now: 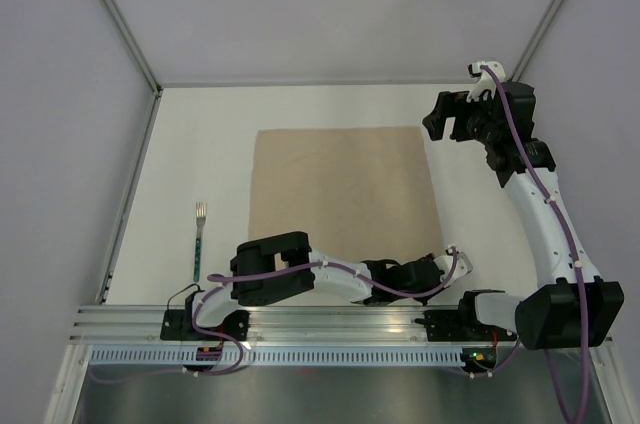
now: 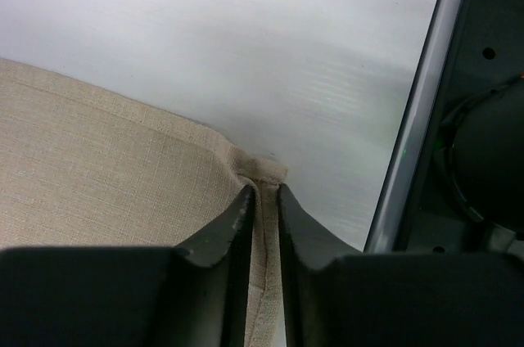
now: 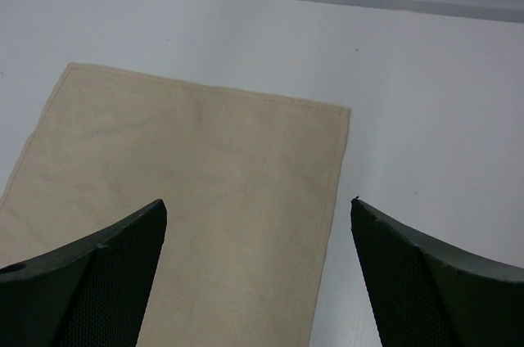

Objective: Fold the napkin, place the utensils inside, and roll it up
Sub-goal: Fold the napkin at the center of the board.

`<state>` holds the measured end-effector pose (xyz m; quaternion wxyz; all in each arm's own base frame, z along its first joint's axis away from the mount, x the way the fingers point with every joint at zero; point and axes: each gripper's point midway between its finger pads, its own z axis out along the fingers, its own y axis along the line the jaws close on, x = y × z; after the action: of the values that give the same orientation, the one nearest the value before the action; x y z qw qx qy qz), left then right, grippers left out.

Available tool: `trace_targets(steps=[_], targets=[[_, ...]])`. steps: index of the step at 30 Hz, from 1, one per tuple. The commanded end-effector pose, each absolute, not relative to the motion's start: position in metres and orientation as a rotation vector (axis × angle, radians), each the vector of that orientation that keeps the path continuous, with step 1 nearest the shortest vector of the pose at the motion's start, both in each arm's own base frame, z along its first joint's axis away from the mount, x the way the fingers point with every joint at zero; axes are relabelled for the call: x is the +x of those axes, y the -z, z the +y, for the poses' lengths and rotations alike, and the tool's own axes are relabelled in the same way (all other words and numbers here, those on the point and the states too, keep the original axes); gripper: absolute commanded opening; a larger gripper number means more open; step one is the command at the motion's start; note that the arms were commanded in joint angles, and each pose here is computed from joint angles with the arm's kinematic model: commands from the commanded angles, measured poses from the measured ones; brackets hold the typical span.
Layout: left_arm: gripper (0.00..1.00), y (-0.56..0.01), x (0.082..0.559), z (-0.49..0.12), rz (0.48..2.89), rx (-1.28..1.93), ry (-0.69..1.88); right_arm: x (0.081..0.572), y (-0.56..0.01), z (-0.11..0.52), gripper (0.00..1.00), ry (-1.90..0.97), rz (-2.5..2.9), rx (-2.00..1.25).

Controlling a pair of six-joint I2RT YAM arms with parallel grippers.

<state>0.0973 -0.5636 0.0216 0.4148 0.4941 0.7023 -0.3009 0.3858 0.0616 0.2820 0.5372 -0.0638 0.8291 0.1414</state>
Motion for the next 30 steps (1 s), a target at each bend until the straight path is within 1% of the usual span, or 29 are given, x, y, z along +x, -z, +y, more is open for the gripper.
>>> trace_targets(steps=[1,5,9,15,21,25,30], targets=[[0.2,-0.011,0.098,-0.565,1.753,1.262,0.712,0.385,-0.287,0.06,0.98,-0.346,1.984,-0.118],[0.12,-0.02,0.101,-0.566,1.74,1.245,0.716,0.385,-0.286,0.061,0.98,-0.349,1.985,-0.119],[0.09,-0.04,0.101,-0.568,1.717,1.219,0.745,0.385,-0.285,0.061,0.98,-0.35,1.988,-0.119],[0.02,-0.085,0.109,-0.568,1.706,1.14,0.863,0.385,-0.285,0.061,0.98,-0.348,1.989,-0.122],[0.02,-0.109,0.134,-0.554,1.761,1.032,0.993,0.385,-0.285,0.061,0.98,-0.349,1.989,-0.127],[0.02,-0.114,0.155,-0.538,1.809,0.949,1.033,0.384,-0.284,0.061,0.98,-0.35,1.992,-0.129],[0.02,-0.12,0.195,-0.512,1.883,0.805,1.071,0.384,-0.282,0.062,0.98,-0.351,1.996,-0.133]])
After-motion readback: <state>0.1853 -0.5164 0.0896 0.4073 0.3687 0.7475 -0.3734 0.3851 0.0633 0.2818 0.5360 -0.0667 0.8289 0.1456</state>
